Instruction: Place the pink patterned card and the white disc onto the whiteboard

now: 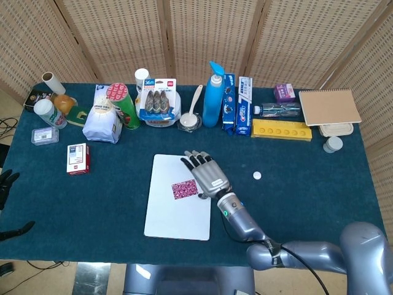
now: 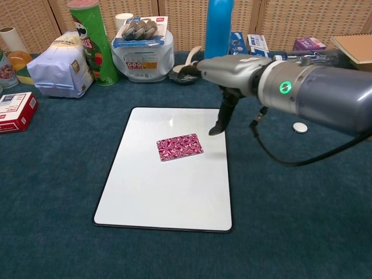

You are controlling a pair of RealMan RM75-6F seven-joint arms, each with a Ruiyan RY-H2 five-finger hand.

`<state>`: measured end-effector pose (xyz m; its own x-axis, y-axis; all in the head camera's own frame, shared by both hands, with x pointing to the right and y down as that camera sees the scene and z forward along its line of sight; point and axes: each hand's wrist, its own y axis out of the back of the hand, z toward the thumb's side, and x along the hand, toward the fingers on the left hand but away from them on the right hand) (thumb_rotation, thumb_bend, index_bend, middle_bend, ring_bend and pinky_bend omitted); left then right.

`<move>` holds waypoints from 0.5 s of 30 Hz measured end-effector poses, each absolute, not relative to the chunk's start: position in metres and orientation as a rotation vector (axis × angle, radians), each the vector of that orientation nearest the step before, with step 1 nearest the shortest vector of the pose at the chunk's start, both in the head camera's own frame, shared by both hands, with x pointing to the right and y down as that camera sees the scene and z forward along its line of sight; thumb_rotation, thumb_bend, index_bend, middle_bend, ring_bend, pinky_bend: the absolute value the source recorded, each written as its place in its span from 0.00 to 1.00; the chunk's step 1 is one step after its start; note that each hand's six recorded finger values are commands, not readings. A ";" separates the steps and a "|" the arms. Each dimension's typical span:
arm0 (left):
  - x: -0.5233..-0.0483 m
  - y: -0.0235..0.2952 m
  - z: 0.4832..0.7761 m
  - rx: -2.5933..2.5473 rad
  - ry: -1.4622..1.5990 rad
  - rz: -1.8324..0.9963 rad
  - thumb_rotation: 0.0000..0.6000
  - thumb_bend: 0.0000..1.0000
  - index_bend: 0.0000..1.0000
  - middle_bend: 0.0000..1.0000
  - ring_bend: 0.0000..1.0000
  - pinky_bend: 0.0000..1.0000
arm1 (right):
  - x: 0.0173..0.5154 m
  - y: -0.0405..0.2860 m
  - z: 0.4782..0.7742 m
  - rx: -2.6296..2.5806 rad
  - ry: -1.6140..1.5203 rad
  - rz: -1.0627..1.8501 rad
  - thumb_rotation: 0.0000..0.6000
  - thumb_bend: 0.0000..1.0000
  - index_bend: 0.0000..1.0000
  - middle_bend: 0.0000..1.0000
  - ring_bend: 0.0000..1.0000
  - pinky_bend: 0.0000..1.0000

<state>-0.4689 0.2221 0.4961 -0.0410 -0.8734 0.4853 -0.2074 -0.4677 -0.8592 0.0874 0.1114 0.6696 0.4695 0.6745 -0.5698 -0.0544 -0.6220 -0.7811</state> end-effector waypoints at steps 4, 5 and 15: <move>-0.469 0.222 0.495 -1.673 1.151 -1.548 1.00 0.12 0.00 0.00 0.00 0.11 | 0.126 0.098 0.673 -1.927 -0.551 1.275 1.00 0.19 0.18 0.03 0.01 0.09; -0.469 0.222 0.494 -1.667 1.151 -1.547 1.00 0.12 0.00 0.00 0.00 0.11 | 0.135 0.095 0.675 -1.922 -0.558 1.294 1.00 0.20 0.20 0.03 0.01 0.09; -0.463 0.224 0.498 -1.655 1.129 -1.553 1.00 0.12 0.00 0.00 0.00 0.11 | 0.229 0.076 0.706 -1.891 -0.627 1.475 1.00 0.27 0.34 0.04 0.01 0.09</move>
<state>-0.4633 0.2244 0.4978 -0.0448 -0.8790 0.4748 -0.1806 -0.4603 -0.8692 0.2294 0.0762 0.7056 0.2525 0.7114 -0.6558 -0.0209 -0.6736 -0.7388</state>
